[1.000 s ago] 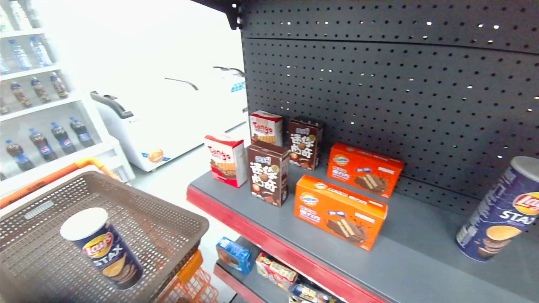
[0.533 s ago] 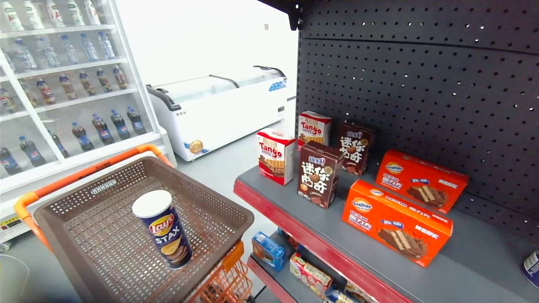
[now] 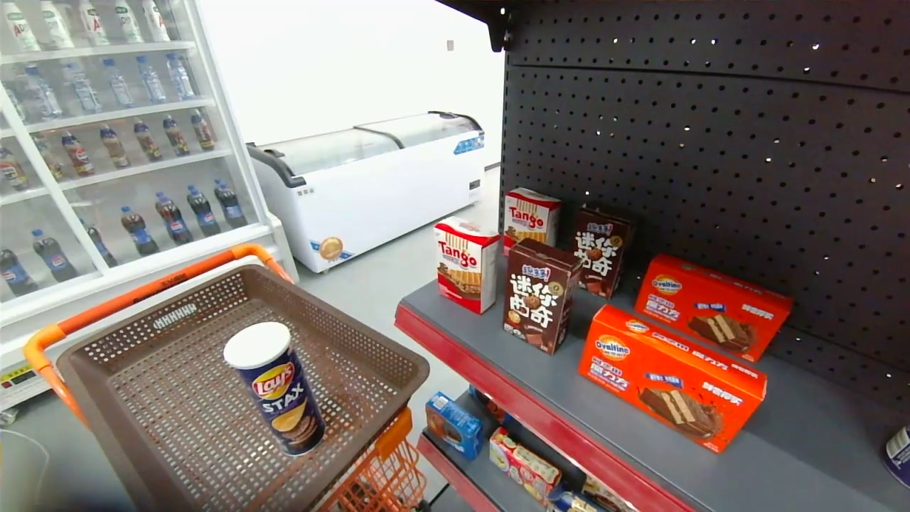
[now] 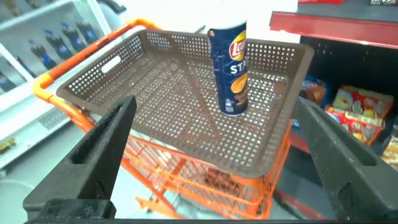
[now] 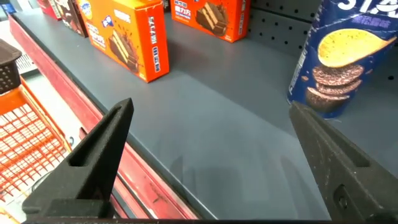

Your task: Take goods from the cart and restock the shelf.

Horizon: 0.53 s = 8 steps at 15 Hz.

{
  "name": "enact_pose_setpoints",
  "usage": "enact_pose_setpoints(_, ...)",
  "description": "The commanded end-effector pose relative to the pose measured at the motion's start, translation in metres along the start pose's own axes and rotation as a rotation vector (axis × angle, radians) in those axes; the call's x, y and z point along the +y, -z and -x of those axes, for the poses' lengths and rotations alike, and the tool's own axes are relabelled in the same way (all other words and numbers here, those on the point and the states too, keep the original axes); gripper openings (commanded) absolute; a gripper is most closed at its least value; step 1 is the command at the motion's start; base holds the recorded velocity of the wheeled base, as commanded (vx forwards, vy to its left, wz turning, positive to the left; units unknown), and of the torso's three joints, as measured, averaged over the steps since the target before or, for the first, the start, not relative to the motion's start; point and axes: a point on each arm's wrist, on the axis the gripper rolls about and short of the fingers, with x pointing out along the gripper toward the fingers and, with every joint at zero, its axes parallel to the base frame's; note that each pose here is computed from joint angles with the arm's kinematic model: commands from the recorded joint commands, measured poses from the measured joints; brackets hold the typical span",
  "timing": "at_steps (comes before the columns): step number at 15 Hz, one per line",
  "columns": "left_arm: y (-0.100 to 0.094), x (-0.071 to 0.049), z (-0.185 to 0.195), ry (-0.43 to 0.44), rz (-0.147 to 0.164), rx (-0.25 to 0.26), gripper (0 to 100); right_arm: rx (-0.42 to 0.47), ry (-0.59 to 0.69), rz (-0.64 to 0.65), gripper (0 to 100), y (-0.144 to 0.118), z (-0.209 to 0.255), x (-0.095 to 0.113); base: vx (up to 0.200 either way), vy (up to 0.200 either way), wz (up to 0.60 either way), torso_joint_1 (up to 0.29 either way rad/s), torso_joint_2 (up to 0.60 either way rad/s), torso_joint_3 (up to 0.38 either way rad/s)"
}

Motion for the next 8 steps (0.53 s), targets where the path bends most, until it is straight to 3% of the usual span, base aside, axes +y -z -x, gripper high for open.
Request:
enact_pose_setpoints(1, -0.052, 0.009, -0.030, 0.035, -0.005, 0.185, 100, 0.000, -0.001, -0.001, 100, 0.000, 0.000, 0.000, 0.000, 0.000, 0.00, 0.000, 0.00, 0.000)
enact_pose_setpoints(2, -0.060, 0.011, -0.043, 0.043, -0.002, 0.224, 100, 0.000, -0.001, 0.001, 100, 0.000, 0.000, 0.000, 0.000, 0.000, 0.00, 0.000, 0.00, 0.000)
enact_pose_setpoints(4, -0.069, 0.013, -0.070, 0.052, -0.028, 0.300, 100, 0.000, -0.001, 0.001, 100, 0.000, 0.000, 0.000, 0.000, 0.000, 0.00, 0.000, 0.00, 0.000)
enact_pose_setpoints(5, -0.067, 0.015, -0.084, 0.044, -0.021, 0.370, 100, 0.000, -0.001, -0.001, 100, 0.000, 0.000, 0.000, 0.000, 0.000, 0.00, 0.000, 0.00, 0.000)
enact_pose_setpoints(7, -0.064, 0.019, -0.110, 0.090, 0.011, 0.450, 100, 0.000, -0.001, -0.001, 100, 0.000, 0.000, 0.000, 0.000, 0.000, 0.00, 0.000, 0.00, 0.000)
enact_pose_setpoints(8, -0.057, 0.022, -0.132, 0.144, 0.052, 0.508, 100, 0.000, -0.001, 0.001, 100, 0.000, 0.000, 0.000, 0.000, 0.000, 0.00, 0.000, 0.00, 0.000)
